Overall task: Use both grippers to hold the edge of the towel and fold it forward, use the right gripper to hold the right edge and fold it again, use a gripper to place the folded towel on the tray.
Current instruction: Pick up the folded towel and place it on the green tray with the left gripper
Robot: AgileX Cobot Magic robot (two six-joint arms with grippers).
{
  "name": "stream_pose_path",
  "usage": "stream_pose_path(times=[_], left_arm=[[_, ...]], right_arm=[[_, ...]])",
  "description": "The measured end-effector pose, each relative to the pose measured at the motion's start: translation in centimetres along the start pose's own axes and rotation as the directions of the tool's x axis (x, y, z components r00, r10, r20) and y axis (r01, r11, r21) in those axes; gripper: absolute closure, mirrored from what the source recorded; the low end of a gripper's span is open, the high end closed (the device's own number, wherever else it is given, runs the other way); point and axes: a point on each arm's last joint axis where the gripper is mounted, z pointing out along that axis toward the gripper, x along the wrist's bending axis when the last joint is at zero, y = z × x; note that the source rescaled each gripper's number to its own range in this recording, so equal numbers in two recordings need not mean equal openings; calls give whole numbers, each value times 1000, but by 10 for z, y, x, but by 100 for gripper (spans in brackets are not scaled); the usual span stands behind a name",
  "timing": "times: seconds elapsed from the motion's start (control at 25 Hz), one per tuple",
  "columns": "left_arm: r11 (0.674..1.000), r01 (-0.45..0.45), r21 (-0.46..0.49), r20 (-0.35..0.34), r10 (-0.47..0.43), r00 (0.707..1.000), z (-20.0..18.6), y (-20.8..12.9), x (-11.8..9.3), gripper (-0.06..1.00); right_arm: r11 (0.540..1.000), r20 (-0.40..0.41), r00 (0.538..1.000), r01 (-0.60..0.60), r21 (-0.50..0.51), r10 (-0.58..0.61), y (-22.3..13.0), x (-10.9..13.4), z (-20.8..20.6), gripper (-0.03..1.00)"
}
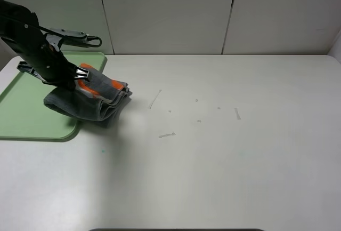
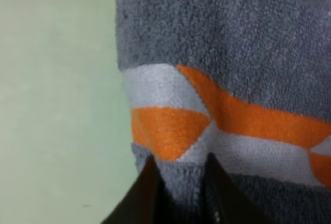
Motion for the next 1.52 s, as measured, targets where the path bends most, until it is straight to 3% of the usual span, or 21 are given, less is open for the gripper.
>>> stream_pose_path(times=[0.36, 0.72, 1.2, 1.36, 1.44, 1.52], left_arm=[[1000, 7, -24, -66, -8, 998, -8, 17, 44, 85], [1000, -18, -6, -135, 17, 991, -8, 11, 77, 85], [999, -47, 8, -162, 48, 986, -9, 9, 84, 85], [1000, -15, 4, -162, 16, 987, -8, 9, 84, 85], [1000, -4, 2, -162, 4, 987, -8, 9, 84, 73], [1000, -2, 0, -162, 2, 987, -8, 9, 84, 47]], right_arm=[[1000, 0, 1000, -2, 0, 2, 0, 0, 0, -3], [1000, -2, 1000, -3, 0, 3, 0, 0, 0, -3], [1000, -2, 1000, -3, 0, 3, 0, 0, 0, -3], [1000, -2, 1000, -3, 0, 3, 0, 0, 0, -3], [1000, -2, 1000, -3, 0, 3, 0, 0, 0, -3], [1000, -2, 1000, -3, 0, 3, 0, 0, 0, -3]])
